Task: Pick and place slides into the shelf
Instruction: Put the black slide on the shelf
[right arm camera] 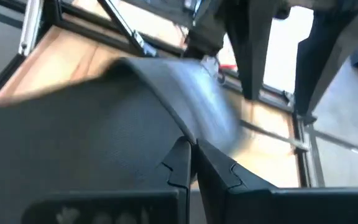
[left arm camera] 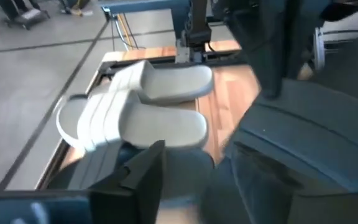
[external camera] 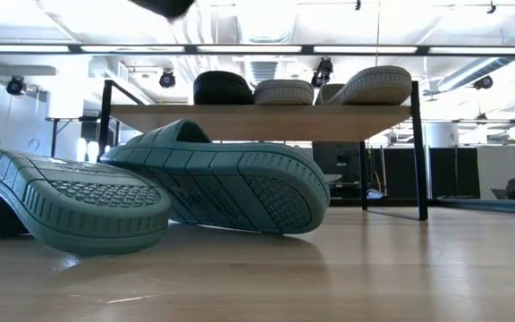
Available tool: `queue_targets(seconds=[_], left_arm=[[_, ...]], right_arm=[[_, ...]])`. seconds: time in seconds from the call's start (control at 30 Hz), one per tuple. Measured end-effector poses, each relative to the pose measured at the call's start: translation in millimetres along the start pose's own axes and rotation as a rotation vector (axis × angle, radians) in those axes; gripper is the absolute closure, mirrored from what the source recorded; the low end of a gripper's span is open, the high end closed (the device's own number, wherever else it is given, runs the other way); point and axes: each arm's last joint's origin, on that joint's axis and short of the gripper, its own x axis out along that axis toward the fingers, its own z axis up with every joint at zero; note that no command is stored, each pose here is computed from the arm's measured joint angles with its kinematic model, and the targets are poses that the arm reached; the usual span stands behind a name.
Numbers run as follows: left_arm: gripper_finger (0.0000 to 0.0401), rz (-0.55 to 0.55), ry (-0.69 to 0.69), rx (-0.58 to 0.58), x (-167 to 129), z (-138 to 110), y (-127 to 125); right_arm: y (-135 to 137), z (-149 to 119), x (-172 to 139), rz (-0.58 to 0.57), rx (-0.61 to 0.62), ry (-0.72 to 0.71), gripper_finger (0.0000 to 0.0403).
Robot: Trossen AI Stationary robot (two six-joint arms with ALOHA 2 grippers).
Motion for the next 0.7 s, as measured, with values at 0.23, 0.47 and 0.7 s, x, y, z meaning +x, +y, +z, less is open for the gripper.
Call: queue_targets(seconds=[0.23,0.47,0.7], left_arm=[[0.0186,0.0,0.003,-0.099,-32.6,-8.1,7.1],[0.0182,0.016,-0.052,-0.184,-67.6,-15.7,15.5],[0.0182,0.058,-0.019,-0.312,-87.4,-31.7,20.8]], right_arm=[[-5.1,-1.7,1.0,-0.035,0.062,0.013,0.0394],[-22.9,-4.8,3.1,-0.132,0.109,0.02,0.0394],[-68.9,-7.0,11.5,-0.418,0.391,-0.073,0.0394]])
